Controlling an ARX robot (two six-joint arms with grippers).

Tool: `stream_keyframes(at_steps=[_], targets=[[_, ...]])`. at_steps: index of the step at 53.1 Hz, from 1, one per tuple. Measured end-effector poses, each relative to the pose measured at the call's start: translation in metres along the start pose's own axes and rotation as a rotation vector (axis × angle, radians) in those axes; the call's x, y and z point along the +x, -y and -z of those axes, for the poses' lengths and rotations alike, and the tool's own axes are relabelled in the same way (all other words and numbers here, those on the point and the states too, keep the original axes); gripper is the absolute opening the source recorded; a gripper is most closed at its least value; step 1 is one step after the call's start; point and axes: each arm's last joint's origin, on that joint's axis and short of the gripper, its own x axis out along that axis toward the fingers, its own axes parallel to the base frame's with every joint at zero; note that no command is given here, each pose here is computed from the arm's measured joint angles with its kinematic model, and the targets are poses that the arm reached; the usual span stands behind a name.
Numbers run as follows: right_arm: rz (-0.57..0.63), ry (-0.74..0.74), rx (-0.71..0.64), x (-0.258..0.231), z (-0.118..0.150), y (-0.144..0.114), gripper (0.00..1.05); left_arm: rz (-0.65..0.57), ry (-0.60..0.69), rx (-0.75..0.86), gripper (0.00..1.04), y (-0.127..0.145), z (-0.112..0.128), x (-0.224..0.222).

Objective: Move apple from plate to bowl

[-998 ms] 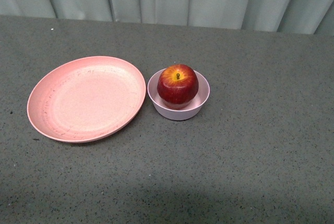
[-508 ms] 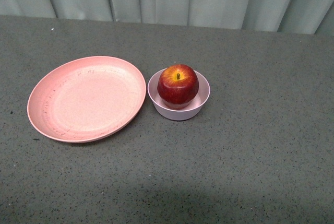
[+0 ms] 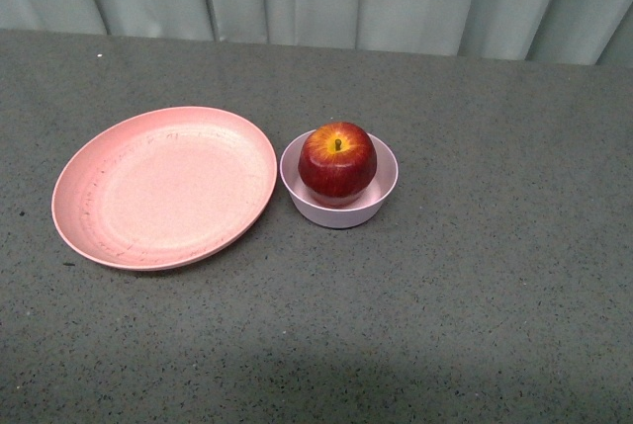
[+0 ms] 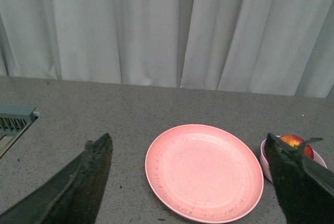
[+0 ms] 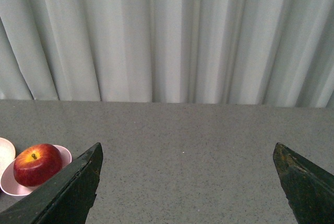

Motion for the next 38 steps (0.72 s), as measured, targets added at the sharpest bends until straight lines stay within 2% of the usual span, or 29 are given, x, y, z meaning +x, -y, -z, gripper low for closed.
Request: stream_keyframes(at_steps=[5, 10, 38], targets=[[0.0, 0.0, 0.0, 0.0, 0.0, 0.0, 0.95, 0.0, 0.0, 0.002, 1.0, 0.0, 0.0, 0.0], [0.0, 0.0, 0.0, 0.0, 0.0, 0.0, 0.95, 0.0, 0.0, 0.002, 0.97, 0.0, 0.0, 0.0], [0.0, 0.0, 0.0, 0.0, 0.0, 0.0, 0.95, 0.0, 0.0, 0.002, 0.98, 0.0, 0.0, 0.0]])
